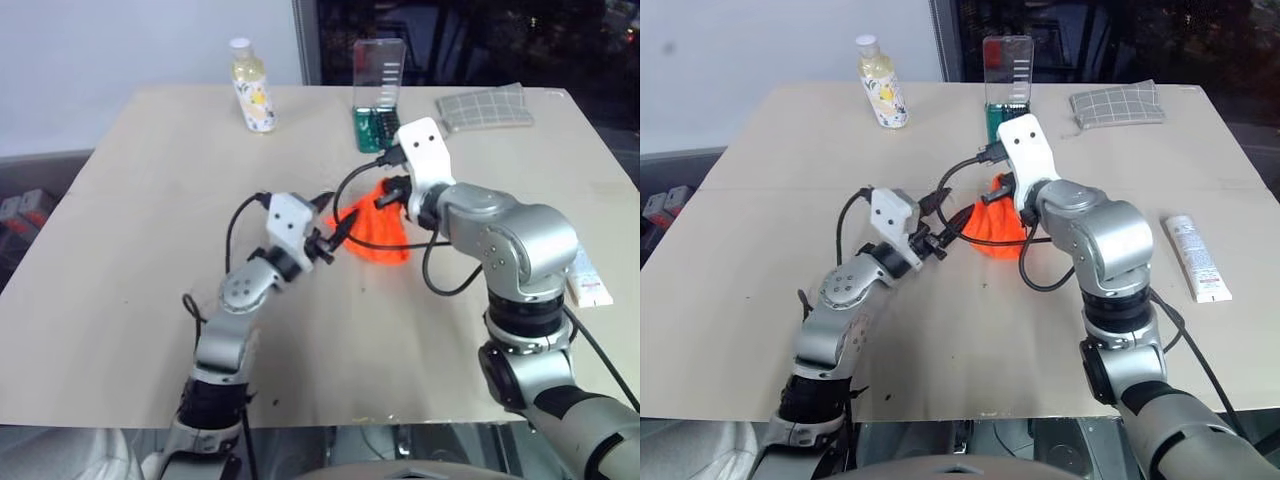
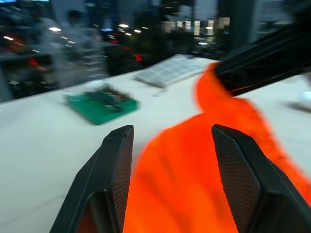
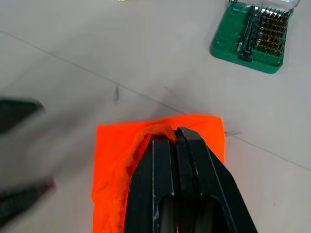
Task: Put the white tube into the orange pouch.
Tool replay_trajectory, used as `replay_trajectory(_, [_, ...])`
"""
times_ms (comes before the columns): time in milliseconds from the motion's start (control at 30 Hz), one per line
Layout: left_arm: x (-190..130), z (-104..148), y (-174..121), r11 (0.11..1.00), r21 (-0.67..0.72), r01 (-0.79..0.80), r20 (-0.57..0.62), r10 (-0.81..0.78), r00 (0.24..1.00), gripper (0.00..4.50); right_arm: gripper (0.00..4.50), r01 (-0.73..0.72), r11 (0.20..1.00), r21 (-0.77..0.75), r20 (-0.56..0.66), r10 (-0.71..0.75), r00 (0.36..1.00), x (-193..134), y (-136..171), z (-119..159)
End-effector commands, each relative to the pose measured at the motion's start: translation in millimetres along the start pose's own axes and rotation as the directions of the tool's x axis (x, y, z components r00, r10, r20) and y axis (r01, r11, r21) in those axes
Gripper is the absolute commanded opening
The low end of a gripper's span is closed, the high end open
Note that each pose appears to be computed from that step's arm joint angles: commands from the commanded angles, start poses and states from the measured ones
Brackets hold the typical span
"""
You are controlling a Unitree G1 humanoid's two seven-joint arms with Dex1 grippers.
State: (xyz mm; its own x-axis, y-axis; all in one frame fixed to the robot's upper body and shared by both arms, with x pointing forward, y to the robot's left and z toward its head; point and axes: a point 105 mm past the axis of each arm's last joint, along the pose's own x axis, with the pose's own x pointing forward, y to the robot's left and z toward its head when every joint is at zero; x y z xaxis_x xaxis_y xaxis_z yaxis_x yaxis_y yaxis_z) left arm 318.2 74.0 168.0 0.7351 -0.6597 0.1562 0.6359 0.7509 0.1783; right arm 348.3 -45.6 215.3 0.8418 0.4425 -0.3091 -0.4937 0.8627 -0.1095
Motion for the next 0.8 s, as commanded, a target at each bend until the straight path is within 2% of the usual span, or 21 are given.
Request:
replay_trajectory(33, [8.7, 11.4, -18.8, 0.996, 0.000, 0.091, 0.030, -0.091, 0.995, 2.60, 0.00, 0.003, 0.999, -0.039, 0.046, -0.001, 0.999, -9.9, 2.0, 13.9])
replay_trajectory(467, [36.2, 1.3, -45.2, 0.994, -0.055, 0.094, -0.047, -0.097, 0.994, 2.60, 0.00, 0.023, 0.998, -0.052, 0.049, -0.021, 0.999, -16.5, -1.1, 15.5])
replay_trajectory(667, [35.7, -6.7, -38.7, 0.998, -0.051, 0.033, -0.095, -0.038, 0.995, 2.60, 0.00, 0.032, 0.999, -0.044, 0.061, -0.029, 0.998, -18.8, -2.4, 16.0])
replay_trajectory(700, [35.4, -7.0, -38.4, 0.999, -0.044, 0.031, -0.097, -0.035, 0.995, 2.37, 0.00, 0.034, 0.999, -0.042, 0.062, -0.031, 0.998, -19.2, -2.7, 15.9])
replay_trajectory(800, [33.6, -5.8, -37.1, 1.000, -0.013, 0.017, -0.090, -0.018, 0.996, 2.37, 0.00, 0.040, 0.998, -0.038, 0.063, -0.038, 0.997, -20.8, -4.1, 15.5])
